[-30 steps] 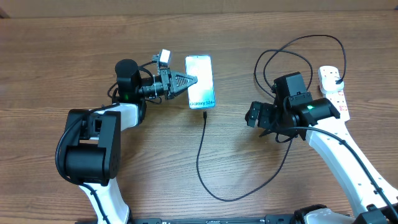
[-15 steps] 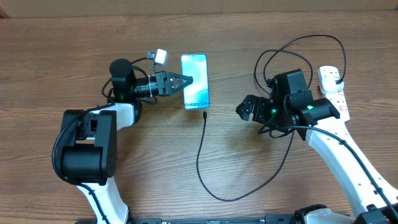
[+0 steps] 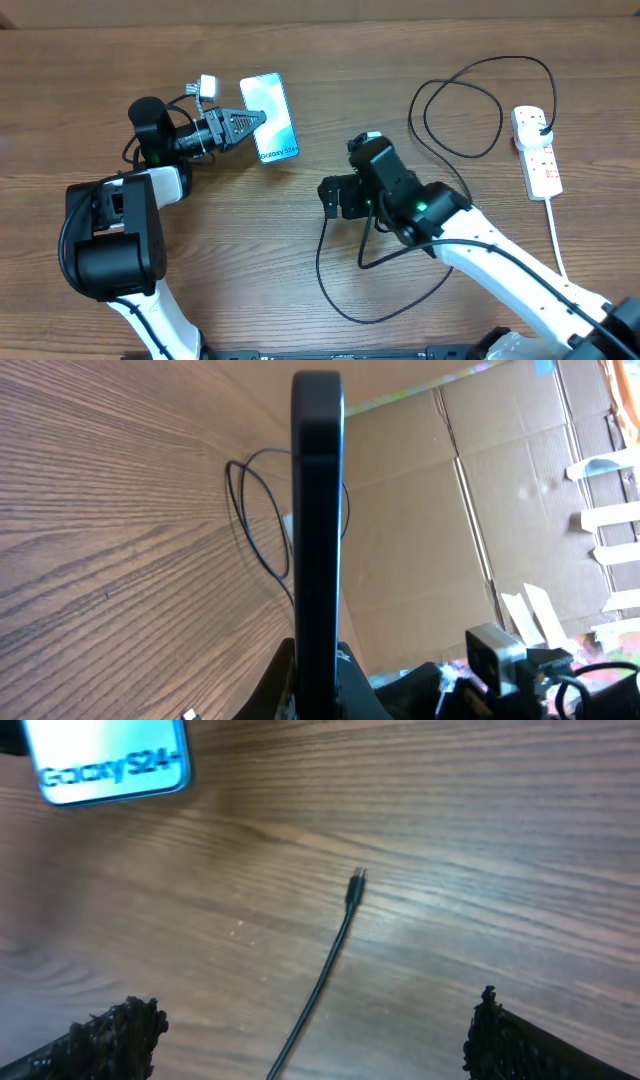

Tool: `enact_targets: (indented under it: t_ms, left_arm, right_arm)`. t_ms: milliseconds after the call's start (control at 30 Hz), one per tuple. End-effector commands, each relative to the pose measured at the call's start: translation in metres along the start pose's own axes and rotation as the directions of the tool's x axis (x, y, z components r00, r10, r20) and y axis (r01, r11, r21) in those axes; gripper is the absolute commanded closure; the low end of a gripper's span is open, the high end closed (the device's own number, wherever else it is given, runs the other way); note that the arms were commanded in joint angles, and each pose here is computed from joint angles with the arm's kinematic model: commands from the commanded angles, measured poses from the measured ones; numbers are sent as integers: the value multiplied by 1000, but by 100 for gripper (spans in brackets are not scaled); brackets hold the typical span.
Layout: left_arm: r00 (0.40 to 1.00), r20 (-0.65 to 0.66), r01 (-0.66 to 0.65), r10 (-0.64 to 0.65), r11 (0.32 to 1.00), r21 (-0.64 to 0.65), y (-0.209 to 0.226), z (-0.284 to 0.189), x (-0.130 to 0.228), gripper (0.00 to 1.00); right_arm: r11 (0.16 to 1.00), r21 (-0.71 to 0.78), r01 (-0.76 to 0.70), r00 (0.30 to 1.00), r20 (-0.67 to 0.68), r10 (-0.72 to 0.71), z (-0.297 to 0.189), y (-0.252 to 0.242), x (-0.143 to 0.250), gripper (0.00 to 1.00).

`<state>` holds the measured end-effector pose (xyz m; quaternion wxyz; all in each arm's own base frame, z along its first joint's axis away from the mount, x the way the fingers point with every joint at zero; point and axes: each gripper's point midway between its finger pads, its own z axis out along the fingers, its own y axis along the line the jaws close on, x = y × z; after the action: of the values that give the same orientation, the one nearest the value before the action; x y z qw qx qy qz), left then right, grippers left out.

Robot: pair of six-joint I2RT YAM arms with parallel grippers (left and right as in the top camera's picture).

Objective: Plug charger to phone and switch on socket
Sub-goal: 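Lower the right gripper toward the black cable's USB-C plug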

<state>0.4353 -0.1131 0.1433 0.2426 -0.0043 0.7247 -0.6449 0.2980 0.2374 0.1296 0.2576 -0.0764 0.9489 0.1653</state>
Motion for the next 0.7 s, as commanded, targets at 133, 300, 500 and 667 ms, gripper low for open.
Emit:
enact_targets:
  t_ms: [133, 300, 500, 667]
  left_arm:
    - [999, -10, -41, 41, 999, 19, -9, -2, -6, 96]
    - [999, -12, -40, 40, 999, 20, -9, -2, -6, 96]
    - [999, -12, -40, 40, 999, 20, -9, -2, -6, 96]
    - [999, -10, -39, 40, 999, 19, -9, -2, -6, 96]
  right_arm:
    - [993, 109, 41, 999, -35, -38, 48, -1, -2, 6]
    - [985, 143, 101, 990, -112, -85, 81, 5, 9, 14]
    - [974, 190, 123, 977, -195, -86, 99, 1, 17, 28]
    - [963, 212, 168, 962, -247, -114, 100, -4, 23, 32]
